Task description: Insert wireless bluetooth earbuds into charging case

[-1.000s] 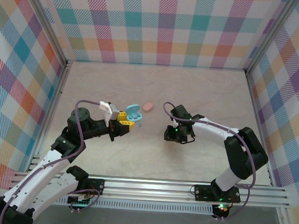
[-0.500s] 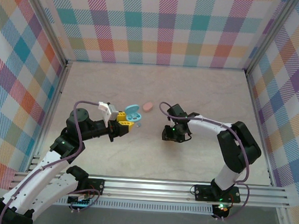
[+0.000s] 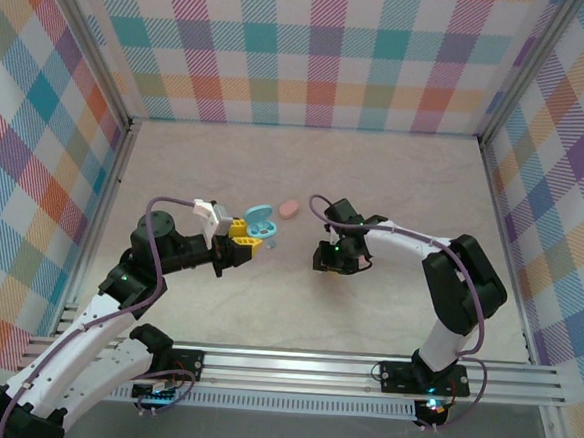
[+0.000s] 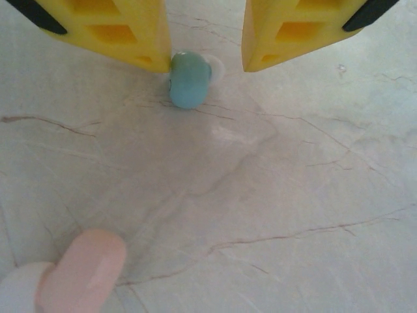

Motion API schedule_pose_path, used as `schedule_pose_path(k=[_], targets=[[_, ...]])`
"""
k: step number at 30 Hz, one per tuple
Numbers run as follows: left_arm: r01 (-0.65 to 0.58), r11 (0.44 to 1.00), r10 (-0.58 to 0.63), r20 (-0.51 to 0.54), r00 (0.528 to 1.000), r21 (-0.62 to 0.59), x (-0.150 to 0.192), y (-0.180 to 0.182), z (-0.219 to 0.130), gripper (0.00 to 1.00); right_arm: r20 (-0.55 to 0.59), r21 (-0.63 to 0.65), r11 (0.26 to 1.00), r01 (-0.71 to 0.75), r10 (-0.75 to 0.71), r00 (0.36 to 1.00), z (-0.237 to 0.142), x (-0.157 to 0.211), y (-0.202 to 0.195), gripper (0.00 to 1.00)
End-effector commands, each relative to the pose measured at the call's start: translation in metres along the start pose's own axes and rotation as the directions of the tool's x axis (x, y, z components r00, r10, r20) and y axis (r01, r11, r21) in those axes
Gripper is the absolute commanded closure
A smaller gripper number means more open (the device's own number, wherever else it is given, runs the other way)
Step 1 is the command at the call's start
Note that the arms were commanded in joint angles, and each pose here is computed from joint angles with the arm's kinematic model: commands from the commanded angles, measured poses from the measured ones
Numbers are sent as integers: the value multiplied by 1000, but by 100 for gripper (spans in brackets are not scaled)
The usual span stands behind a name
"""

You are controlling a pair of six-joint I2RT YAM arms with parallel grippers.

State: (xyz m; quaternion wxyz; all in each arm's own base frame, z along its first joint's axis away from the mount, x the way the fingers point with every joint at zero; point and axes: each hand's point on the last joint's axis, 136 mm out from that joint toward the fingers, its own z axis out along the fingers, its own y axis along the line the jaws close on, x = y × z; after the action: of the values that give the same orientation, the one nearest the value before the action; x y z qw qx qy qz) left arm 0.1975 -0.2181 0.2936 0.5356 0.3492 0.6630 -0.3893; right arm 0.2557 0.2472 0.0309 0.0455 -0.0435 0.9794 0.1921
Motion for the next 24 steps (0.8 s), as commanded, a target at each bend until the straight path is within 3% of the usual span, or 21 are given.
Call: schedule_pose_path(k=[1,24], targets=[[-37,999,36,29,999,17,-15,-6,-2,80,1,-27,1000,7,-7,1000,-8,-3,11,65],[-38,999,37,26,999,15,-11,-8,-5,80,-48,73,997,16,-12,999,17,5,-11,70]])
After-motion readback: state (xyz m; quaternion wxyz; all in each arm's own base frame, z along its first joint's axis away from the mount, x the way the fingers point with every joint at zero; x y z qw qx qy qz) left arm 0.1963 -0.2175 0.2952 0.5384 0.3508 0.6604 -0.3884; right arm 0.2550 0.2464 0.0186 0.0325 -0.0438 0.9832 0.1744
